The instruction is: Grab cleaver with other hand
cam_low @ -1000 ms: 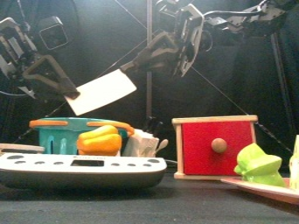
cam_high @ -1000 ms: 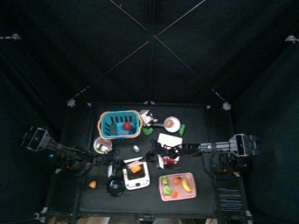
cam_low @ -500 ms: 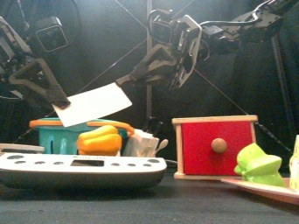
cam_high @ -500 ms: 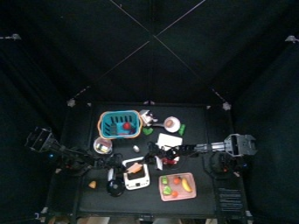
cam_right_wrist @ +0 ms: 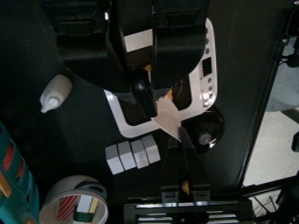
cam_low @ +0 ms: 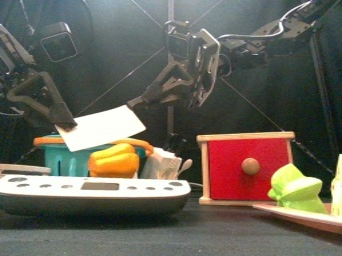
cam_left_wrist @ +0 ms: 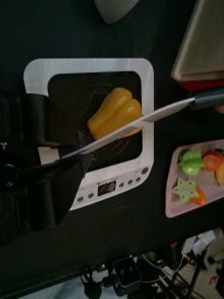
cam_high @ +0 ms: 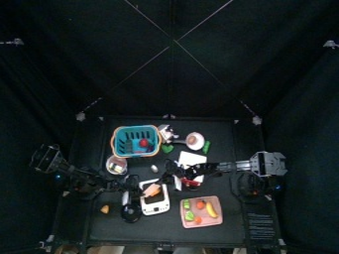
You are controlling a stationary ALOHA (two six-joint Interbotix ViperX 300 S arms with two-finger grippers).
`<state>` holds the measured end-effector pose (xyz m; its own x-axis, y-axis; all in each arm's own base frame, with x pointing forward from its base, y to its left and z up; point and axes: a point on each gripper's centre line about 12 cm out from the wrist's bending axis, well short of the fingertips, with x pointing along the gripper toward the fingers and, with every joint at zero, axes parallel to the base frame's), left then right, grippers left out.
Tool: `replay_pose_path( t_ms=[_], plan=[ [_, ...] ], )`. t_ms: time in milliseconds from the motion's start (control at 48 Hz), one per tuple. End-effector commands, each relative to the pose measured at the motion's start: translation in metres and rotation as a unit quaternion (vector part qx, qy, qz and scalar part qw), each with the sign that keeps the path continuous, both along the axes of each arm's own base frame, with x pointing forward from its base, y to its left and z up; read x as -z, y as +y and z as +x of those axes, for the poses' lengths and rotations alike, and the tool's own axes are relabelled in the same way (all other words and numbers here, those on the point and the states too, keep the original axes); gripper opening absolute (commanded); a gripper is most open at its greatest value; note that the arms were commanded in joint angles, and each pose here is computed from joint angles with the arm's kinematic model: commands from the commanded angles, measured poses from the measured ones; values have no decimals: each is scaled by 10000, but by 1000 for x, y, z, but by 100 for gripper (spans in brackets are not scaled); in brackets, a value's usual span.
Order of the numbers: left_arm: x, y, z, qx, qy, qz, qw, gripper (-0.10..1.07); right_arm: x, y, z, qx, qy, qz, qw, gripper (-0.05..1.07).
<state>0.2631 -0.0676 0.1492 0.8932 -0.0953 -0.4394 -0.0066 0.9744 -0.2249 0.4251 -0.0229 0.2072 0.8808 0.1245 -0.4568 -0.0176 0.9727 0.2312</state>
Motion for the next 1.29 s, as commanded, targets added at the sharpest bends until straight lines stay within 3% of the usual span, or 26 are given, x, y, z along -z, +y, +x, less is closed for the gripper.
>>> replay_pose_path(
  t_ms=[0, 438, 833, 1104, 1271],
  plan=[
    [-17, -3, 12, 24, -331, -6, 9994, 52, -9, -14, 1, 168, -113, -47, 9998, 48],
    [-25, 12, 7, 9, -485, 178, 9987, 52, -24, -9, -9, 160, -268, 14, 9995, 54],
    [-30, 31, -15, -31, -245, 204, 9995, 52, -29, 5, -29, 18, -288, -36, 9996, 84],
    [-35, 39, -20, 29, -333, 453, 9984, 52, -25, 11, -45, 63, -166, -101, 9998, 90],
    [-41, 52, -24, -195, -460, 503, 9975, 52, -10, 35, -51, -170, 62, -119, 9998, 90]
  ],
)
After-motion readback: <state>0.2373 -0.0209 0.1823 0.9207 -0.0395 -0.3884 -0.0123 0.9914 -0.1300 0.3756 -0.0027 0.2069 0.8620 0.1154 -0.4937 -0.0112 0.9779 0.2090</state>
